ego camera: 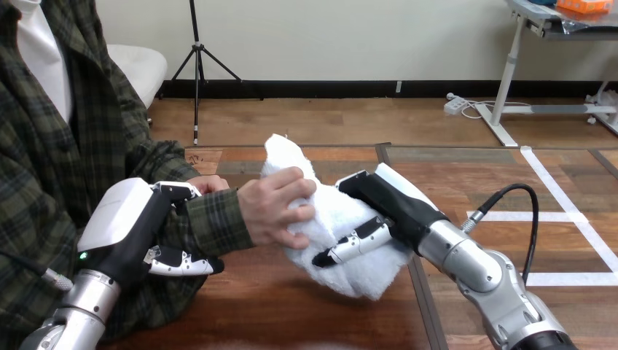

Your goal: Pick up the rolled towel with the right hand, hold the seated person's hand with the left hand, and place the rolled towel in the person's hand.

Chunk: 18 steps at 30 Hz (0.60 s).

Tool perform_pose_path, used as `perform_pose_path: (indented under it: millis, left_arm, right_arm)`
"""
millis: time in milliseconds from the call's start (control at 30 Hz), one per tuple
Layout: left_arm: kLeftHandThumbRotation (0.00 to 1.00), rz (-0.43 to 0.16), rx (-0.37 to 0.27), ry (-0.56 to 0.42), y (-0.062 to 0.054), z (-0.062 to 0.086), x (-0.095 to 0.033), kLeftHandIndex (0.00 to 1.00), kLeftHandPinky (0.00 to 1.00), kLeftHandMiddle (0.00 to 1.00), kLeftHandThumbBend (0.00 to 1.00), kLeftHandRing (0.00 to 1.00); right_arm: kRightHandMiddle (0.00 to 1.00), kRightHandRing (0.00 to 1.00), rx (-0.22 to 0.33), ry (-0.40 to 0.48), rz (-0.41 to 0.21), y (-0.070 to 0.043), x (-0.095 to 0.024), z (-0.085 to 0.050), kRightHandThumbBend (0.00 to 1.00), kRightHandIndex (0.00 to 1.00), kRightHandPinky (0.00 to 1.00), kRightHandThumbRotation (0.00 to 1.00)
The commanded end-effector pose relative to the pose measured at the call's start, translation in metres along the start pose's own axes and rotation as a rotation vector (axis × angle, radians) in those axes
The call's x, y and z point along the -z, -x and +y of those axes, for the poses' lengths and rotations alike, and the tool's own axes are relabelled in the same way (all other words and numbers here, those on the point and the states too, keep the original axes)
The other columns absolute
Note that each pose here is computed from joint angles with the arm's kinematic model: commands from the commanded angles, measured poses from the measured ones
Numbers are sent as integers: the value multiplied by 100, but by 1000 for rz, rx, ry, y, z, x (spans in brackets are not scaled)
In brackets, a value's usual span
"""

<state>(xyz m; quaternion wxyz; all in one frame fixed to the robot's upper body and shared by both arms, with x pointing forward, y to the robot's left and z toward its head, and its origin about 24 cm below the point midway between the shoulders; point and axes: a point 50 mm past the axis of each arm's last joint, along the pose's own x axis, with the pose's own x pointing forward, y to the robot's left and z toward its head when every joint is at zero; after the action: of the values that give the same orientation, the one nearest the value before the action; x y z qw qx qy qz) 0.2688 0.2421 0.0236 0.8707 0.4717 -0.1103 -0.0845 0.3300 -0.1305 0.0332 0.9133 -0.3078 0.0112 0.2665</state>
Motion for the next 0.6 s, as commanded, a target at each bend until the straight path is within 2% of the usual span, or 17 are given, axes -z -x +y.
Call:
perform_pose_path:
  millis: [0, 167, 233, 367, 567]
  left_arm:
    - [0, -57, -37, 80, -17, -12, -20, 46, 27, 41, 92, 33]
    - [1, -48, -39, 83, -17, -12, -19, 46, 28, 43, 92, 34]
    - [3, -49, -43, 85, -16, -12, -18, 48, 32, 45, 93, 37]
    - [9, -43, -44, 80, -15, -11, -16, 51, 36, 49, 93, 41]
    - [21, -34, -32, 40, -14, -10, -13, 62, 46, 59, 96, 52]
  right_arm:
    - [16, 12, 78, 101, -309, -31, -94, -26, 74, 15, 8, 0]
    - [21, 17, 96, 116, -289, -31, -93, -26, 78, 21, 12, 0]
    - [29, 24, 101, 126, -277, -32, -92, -26, 81, 29, 18, 0]
    - [40, 36, 101, 152, -255, -31, -91, -28, 84, 40, 28, 2]
    - [63, 58, 93, 204, -229, -27, -90, -30, 88, 61, 46, 20]
